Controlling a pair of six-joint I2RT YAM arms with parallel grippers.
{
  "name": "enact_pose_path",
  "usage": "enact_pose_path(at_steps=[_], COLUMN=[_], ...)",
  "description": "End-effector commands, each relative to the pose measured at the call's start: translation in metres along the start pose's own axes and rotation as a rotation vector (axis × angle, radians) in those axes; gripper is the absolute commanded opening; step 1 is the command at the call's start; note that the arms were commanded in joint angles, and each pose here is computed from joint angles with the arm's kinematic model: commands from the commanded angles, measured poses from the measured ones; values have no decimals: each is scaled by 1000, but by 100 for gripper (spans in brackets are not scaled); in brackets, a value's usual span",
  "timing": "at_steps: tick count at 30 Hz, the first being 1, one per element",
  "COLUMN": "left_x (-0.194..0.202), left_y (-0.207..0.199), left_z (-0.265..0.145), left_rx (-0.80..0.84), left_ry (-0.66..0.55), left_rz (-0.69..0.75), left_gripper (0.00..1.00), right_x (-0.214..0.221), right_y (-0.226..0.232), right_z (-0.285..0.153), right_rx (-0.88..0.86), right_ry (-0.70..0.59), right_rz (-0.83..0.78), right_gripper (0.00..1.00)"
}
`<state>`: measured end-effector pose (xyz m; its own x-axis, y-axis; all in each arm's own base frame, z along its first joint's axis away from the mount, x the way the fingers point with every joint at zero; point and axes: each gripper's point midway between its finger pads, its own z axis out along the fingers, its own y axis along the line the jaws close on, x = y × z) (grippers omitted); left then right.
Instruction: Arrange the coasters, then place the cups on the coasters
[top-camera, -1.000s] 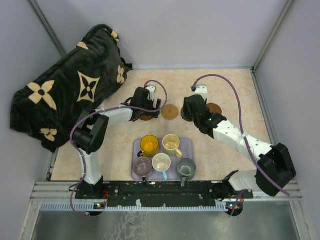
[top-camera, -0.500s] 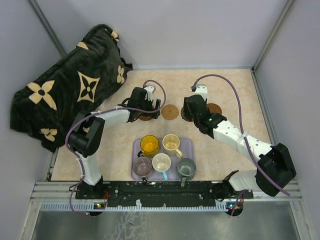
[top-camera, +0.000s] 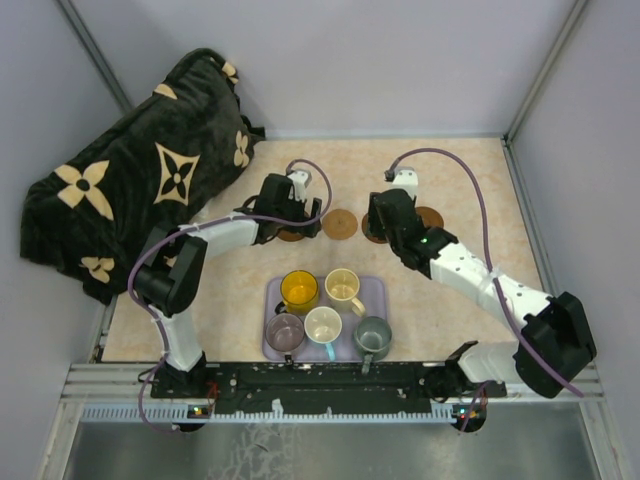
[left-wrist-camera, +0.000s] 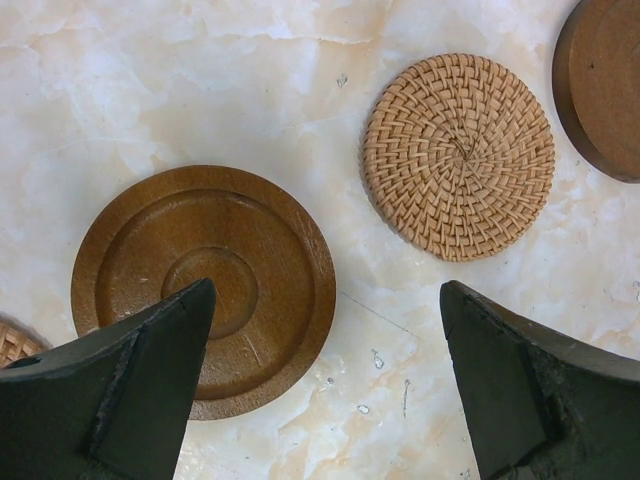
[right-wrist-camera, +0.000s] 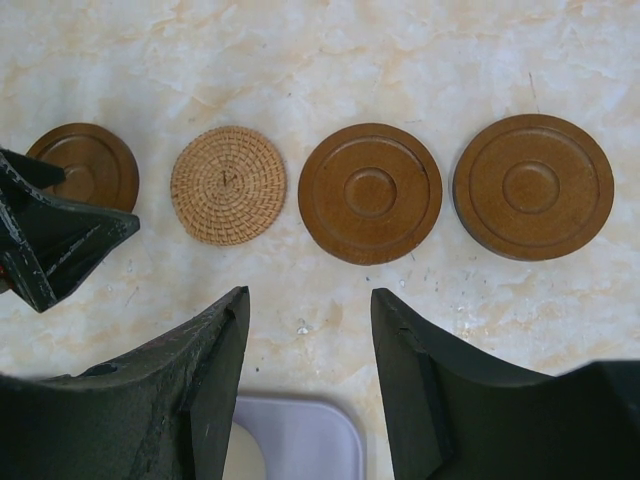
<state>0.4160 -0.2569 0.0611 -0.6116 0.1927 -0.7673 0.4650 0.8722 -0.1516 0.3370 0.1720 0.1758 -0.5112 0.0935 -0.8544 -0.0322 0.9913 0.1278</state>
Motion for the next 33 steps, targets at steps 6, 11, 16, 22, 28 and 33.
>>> enact_pose_path(at_steps=[6,11,16,22,28,33], left_x=[23,33,37,41,41,41], left_y=[-1,-3,-7,-12,-15,-16], left_z=[8,10,9,10,9,9], left_rx=[22,35,53,73,76,82], left_ry=[56,85,95,99,100,98], left_rz=[-17,-31,-47,-64,-66,-66], left_gripper=[99,99,99,99,99,99], right_x=[-21,-21,-19,-20,-21,-20], right_y=[4,5,4,5,5,5], right_z=[-6,-5,-3,-4,-3,-3], right_rx=[-25,-25,-22,-22,-22,-23], right_ry=[-62,-61,-57,-59,-61,-59], right_rz=[55,55,52,50,49,52], right_gripper=[53,53,53,53,53,53])
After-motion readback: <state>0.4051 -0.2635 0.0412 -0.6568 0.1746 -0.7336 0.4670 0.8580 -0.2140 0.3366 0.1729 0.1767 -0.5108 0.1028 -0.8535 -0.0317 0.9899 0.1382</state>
